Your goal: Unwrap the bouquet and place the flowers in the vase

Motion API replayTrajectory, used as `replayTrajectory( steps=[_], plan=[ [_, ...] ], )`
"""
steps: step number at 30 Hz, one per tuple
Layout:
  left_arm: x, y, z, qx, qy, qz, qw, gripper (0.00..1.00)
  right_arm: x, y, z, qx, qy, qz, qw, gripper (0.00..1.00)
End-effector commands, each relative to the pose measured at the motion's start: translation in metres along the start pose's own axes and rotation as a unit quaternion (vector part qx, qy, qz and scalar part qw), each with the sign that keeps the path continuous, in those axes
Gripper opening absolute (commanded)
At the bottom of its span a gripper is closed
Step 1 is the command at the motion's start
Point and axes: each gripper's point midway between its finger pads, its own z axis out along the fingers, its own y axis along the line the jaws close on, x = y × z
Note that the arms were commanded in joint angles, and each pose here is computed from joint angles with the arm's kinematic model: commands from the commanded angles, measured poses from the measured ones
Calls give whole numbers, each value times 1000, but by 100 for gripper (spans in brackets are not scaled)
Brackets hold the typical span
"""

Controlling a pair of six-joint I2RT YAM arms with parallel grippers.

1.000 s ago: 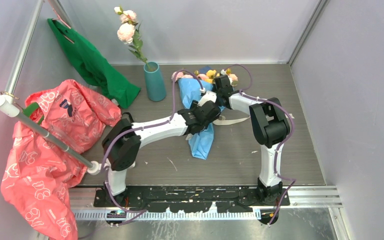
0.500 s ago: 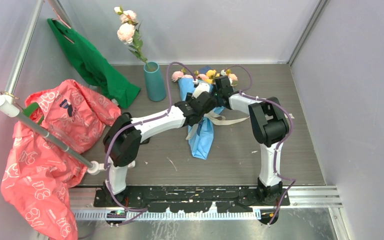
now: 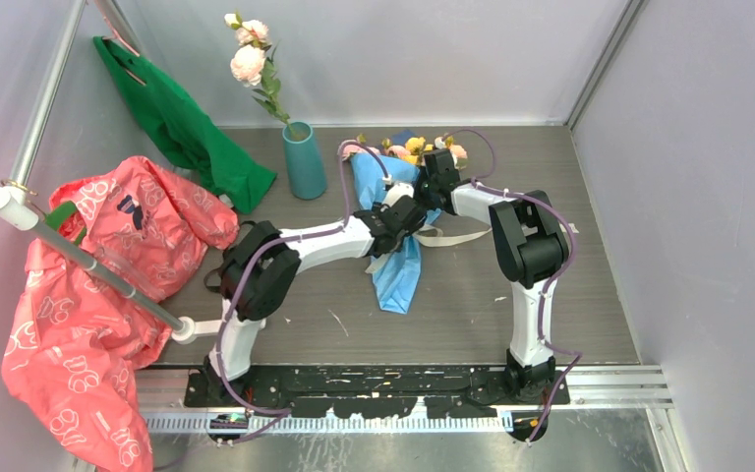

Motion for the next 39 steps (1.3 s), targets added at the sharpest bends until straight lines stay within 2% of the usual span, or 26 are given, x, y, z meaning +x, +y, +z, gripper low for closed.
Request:
replayTrajectory(
  steps=[1, 7, 16, 21, 33, 39],
  plan=[
    [-1, -32, 6, 31, -8, -9, 999, 44, 21, -29, 10, 40, 26, 3, 999, 1],
    [4, -38, 12, 35, -2, -3, 999, 44, 21, -29, 12, 39, 27, 2, 999, 1],
    [-30, -34, -38, 15, -54, 18, 998, 44, 25, -30, 16, 38, 33, 5, 999, 1],
    [-26, -42, -47, 21, -56, 35, 998, 45, 24, -29, 16, 36, 33, 5, 999, 1],
    [6, -60, -26, 39, -21, 48, 998, 45, 29, -32, 18, 38, 37, 6, 999, 1],
    [13, -72, -26, 91, -12, 31, 995, 43, 31, -33, 20, 38, 39, 7, 998, 1]
  ],
)
